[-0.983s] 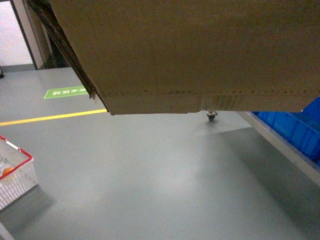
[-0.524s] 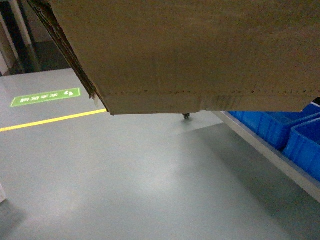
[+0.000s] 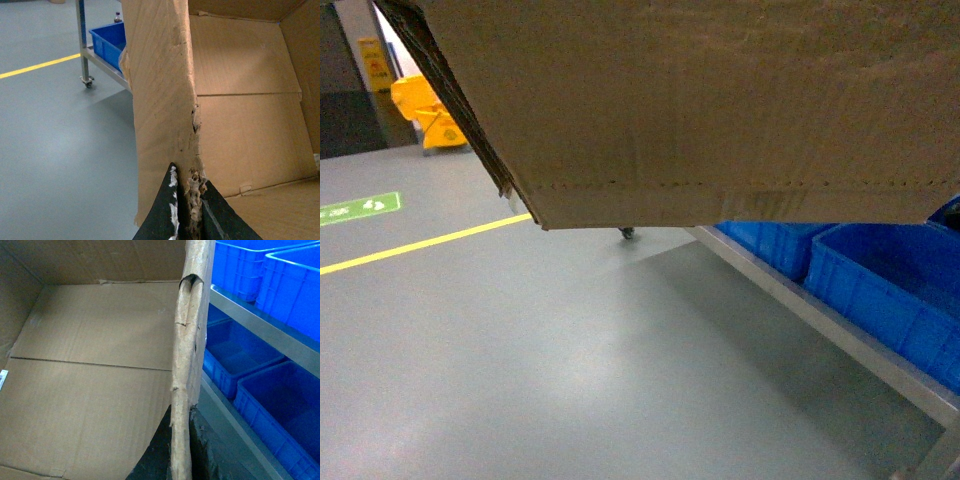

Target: Sort boxes to right shelf from conveyor

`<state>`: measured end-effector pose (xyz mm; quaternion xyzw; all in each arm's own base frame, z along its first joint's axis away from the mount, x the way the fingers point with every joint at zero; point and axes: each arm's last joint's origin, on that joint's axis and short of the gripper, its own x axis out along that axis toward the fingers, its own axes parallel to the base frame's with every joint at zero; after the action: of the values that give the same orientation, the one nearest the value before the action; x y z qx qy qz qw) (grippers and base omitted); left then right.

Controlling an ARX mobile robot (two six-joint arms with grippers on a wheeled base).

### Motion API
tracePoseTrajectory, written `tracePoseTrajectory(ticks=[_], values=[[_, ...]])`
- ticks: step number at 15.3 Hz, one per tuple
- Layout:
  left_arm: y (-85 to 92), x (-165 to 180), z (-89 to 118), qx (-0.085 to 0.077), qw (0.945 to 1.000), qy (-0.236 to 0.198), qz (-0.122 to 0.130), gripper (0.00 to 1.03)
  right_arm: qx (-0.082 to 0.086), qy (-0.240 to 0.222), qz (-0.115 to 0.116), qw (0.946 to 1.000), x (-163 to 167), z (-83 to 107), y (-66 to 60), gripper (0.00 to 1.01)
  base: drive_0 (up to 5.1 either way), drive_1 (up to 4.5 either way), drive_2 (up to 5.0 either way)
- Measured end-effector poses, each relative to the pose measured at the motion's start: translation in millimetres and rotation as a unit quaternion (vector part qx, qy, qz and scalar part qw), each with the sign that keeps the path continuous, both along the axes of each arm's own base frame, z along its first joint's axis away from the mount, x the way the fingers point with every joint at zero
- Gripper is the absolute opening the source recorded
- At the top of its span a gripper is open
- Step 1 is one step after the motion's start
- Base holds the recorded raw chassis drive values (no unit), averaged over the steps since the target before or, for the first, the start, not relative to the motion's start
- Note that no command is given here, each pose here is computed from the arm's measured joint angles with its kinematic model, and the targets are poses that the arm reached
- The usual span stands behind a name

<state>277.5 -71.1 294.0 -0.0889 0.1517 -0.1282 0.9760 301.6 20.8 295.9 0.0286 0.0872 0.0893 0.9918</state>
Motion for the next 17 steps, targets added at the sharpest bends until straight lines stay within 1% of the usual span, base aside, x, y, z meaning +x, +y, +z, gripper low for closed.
tracePoseTrajectory(ticks=[17], values=[[0.0,0.0,0.0,0.0,1.0,0.0,0.0,0.03,0.0,0.0,0.0,1.0,0.0,0.0,0.0,0.04,-1.6,-1.63,-1.6]])
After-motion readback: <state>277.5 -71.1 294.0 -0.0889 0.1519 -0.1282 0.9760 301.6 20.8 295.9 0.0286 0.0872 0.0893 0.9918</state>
